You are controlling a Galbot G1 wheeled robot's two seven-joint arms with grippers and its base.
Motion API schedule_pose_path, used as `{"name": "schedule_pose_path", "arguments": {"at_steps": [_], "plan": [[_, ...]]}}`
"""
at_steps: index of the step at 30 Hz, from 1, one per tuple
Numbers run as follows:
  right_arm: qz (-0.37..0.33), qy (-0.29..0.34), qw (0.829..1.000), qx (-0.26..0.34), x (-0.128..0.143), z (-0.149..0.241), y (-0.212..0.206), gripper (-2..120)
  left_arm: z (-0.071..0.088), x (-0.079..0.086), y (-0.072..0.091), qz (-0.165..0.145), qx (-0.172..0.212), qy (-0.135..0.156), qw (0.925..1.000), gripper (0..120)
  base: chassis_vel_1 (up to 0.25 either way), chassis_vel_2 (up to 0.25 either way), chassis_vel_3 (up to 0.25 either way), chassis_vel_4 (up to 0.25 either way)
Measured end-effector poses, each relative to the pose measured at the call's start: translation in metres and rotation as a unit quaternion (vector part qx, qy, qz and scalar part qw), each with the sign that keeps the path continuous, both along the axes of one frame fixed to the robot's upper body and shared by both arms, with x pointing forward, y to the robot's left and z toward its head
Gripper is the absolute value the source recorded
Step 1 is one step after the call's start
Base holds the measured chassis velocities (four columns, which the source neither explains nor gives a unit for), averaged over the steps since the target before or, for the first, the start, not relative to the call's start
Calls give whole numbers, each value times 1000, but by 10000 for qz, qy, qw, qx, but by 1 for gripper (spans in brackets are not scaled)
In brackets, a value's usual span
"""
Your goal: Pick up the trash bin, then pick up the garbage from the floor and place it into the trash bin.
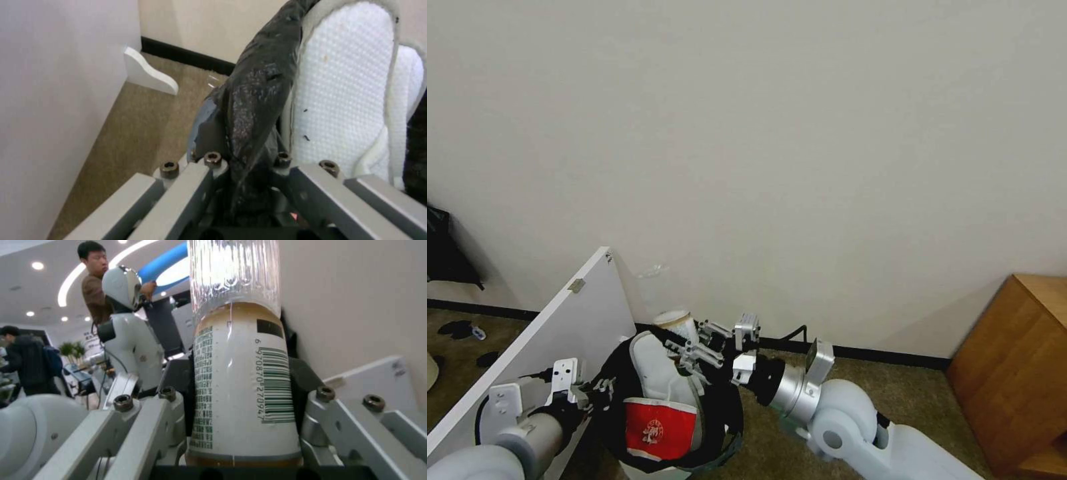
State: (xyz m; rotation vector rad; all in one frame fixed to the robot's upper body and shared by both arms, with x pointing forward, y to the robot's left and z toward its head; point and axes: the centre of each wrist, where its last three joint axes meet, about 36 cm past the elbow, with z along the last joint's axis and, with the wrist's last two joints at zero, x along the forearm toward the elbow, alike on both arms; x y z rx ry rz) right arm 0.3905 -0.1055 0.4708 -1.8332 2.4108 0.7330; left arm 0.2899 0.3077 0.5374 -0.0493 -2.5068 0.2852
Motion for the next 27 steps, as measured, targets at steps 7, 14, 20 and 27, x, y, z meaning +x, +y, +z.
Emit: {"name": "schedule_pose_path", "arguments": {"at_steps": [7, 14, 20, 27], "plan": [[125, 201, 9997, 9, -7, -12, 16, 33, 4, -1, 1, 40, -105, 49, 9999, 4, 0, 0, 0, 0], [108, 332, 9994, -46, -9, -24, 22, 33, 4, 0, 2, 46, -101, 37, 9999, 4, 0, 0, 0, 0], [31, 464, 9988, -123, -12, -33, 21, 33, 6, -1, 2, 45, -93, 13, 9999, 4, 0, 0, 0, 0], [-67, 618, 9978, -229, -17, -39, 19, 33, 7, -1, 2, 37, -89, -11, 10000, 4, 0, 0, 0, 0]]}}
